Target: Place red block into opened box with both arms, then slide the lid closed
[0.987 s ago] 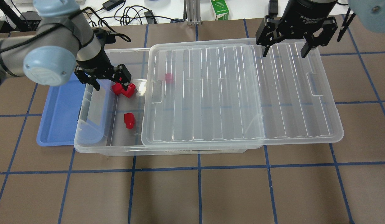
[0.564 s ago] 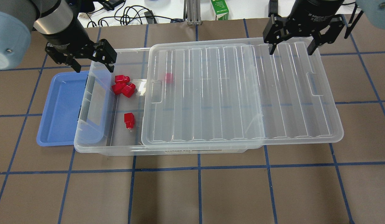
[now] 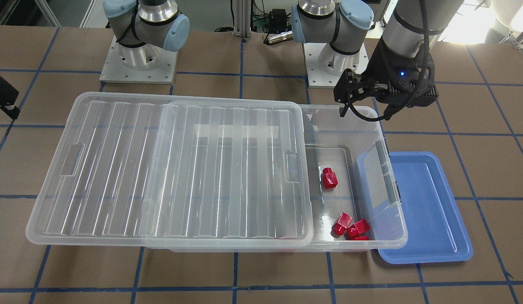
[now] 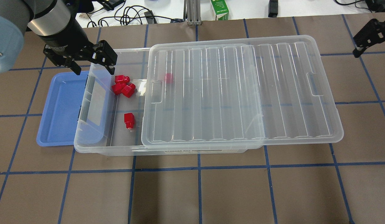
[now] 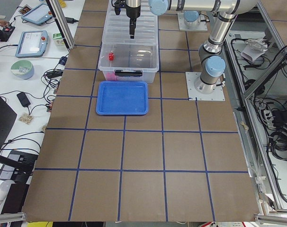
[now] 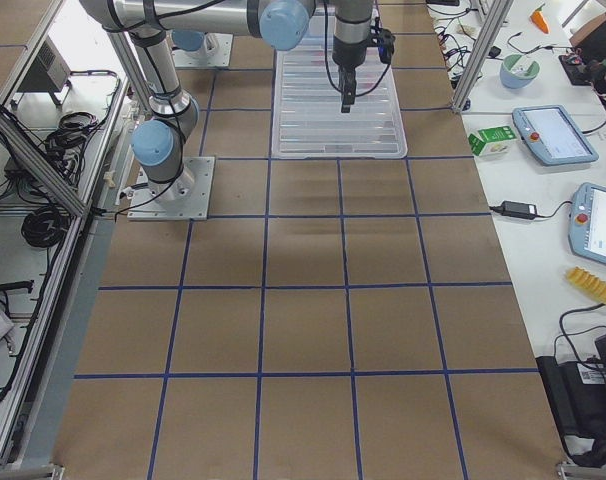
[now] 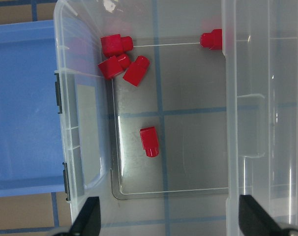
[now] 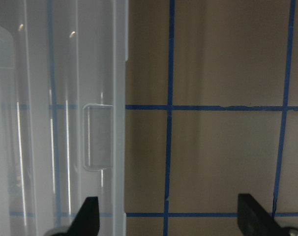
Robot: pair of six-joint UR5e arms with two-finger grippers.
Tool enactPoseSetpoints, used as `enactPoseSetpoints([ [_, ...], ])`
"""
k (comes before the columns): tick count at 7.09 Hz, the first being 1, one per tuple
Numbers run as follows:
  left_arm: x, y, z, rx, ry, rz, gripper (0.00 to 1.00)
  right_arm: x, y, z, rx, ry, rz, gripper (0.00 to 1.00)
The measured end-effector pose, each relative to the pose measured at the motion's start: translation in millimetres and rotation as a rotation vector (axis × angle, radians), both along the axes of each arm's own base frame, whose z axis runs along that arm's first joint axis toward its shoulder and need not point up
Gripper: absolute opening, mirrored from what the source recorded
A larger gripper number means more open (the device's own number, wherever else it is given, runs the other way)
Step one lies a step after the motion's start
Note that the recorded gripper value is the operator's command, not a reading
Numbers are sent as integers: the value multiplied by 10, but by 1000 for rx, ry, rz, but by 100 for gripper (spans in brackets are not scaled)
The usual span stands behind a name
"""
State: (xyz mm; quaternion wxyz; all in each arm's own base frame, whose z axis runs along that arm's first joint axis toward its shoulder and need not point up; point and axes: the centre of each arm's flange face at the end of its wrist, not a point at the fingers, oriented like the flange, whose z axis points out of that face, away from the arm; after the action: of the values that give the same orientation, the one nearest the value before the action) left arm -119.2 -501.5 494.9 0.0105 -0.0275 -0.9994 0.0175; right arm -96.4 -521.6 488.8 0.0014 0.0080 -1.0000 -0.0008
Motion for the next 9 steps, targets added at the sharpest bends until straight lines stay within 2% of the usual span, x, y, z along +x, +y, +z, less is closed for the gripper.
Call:
enactPoseSetpoints([
  [3, -2, 22, 41, -2, -1, 3, 100, -203, -63, -1088, 8, 5, -3, 100],
  [4, -3, 34, 72, -6, -2, 4, 100, -197, -37, -1307, 13, 4, -8, 100],
  [9, 54, 43, 201, -5, -3, 17, 100, 82, -40, -1396, 10, -7, 7, 100],
])
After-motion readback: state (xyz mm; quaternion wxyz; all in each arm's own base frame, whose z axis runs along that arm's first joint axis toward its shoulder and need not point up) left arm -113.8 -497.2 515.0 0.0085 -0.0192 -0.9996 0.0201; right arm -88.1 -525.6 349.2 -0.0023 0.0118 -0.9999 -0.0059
